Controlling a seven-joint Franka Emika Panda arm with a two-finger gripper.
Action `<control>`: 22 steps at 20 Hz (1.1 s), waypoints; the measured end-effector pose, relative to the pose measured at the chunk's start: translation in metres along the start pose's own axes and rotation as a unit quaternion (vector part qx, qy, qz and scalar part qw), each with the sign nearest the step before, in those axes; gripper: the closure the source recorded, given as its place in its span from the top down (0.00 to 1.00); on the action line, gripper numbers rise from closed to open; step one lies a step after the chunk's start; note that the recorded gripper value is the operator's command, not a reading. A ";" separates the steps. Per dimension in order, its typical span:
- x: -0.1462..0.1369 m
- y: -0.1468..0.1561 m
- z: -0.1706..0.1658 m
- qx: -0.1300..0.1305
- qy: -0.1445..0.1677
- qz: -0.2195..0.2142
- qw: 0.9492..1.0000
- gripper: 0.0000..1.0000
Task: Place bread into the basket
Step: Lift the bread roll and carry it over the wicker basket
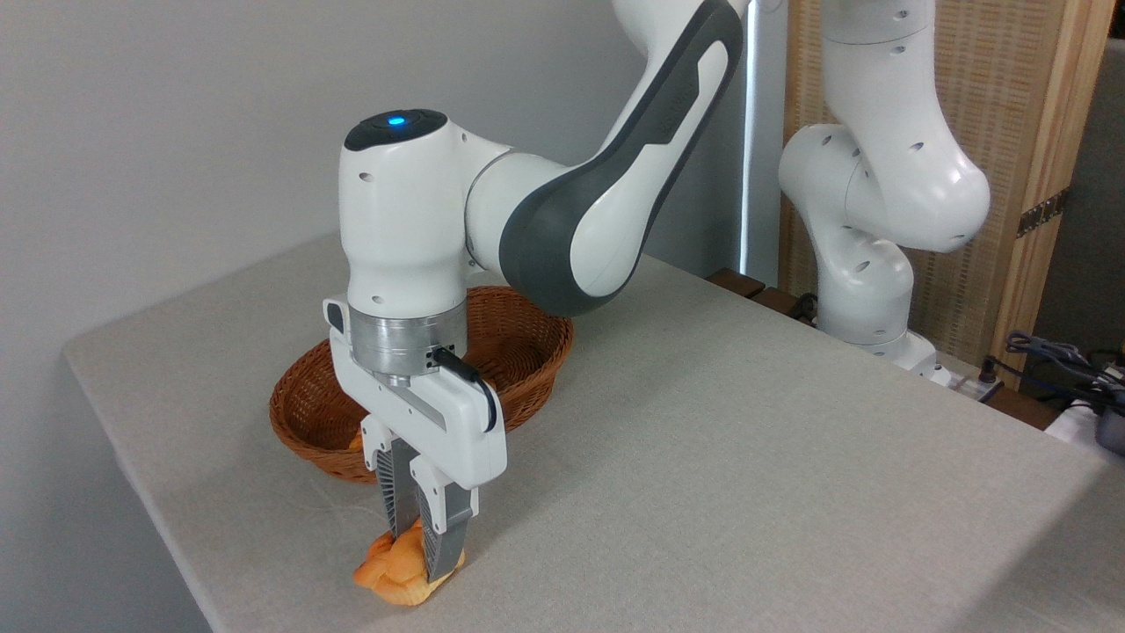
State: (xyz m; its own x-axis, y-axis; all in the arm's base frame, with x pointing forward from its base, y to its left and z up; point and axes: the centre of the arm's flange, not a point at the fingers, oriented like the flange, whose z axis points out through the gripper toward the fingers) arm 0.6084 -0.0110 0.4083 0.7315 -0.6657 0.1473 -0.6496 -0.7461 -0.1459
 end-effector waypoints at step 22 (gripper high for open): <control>0.095 0.110 -0.109 -0.194 -0.019 0.046 0.980 1.00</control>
State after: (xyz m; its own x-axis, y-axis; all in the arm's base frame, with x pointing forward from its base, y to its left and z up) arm 0.5841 -0.1572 0.5129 0.6692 -0.7345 0.1128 -0.7369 -0.6365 0.2275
